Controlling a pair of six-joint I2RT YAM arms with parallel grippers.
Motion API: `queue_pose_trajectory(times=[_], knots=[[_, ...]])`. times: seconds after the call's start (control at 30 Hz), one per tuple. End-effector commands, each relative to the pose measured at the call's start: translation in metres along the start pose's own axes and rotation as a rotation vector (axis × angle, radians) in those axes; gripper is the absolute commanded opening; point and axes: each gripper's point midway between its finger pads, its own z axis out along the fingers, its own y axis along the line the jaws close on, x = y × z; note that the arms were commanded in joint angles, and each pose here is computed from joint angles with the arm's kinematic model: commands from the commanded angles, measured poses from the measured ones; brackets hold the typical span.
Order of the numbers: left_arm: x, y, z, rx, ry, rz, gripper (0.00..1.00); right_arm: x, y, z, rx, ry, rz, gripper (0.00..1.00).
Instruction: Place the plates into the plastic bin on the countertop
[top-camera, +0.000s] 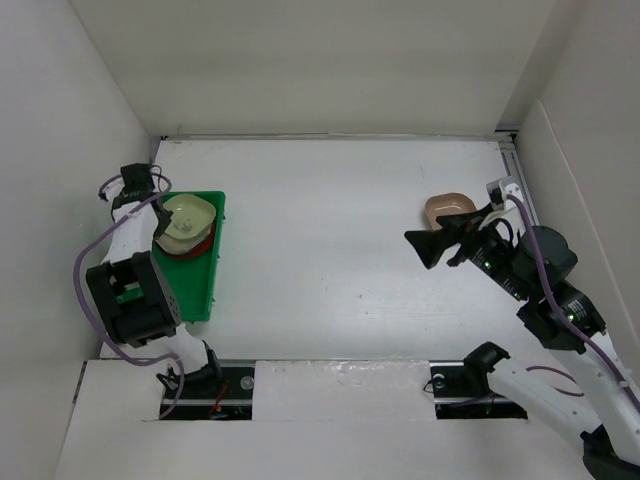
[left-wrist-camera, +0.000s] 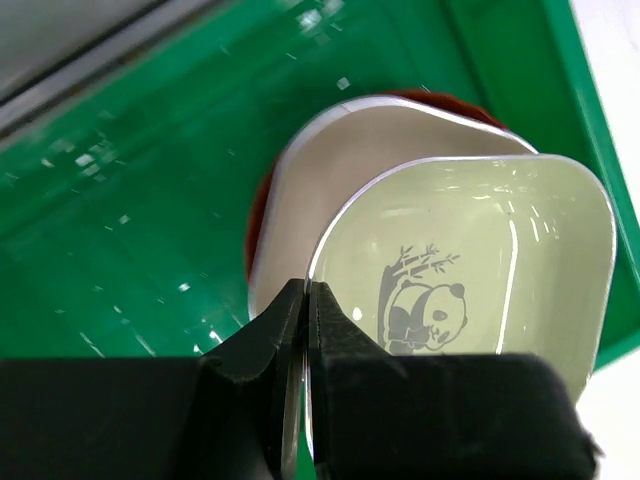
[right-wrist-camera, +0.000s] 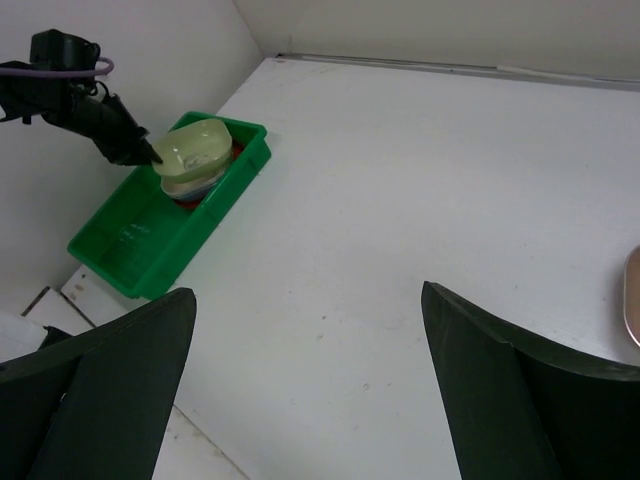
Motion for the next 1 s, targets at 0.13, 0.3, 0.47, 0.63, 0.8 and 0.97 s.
queue_pose_trajectory(times=[0.13,0.3,0.47,0.63,0.8,0.97], knots=[[-0.045,0.007,-0.016,0.056,-0.079,-0.090,0.03,-0.013,0.005,0.000,-0.028,-0.052,-0.032,1.00],[-0.055,-0.007,-0.037,0.163,-0.119,-0.109,0.86,-0.006,0.005,0.011,-0.040,-0.030,-0.031,1.00],[-0.053,-0.029,-0.065,0.294,-0.147,-0.061,1.00,0.014,-0.018,0.037,0.069,0.017,0.031,1.00],[-0.021,-0.058,-0.087,0.403,-0.105,0.040,1.00,0.043,-0.091,0.069,0.392,0.070,0.166,1.00],[0.053,-0.115,-0.136,0.538,-0.081,0.238,1.00,0.076,-0.187,0.082,0.655,0.087,0.364,1.00],[0.134,-0.142,-0.171,0.588,-0.042,0.413,1.00,0.080,-0.265,0.068,0.853,-0.004,0.452,1.00]])
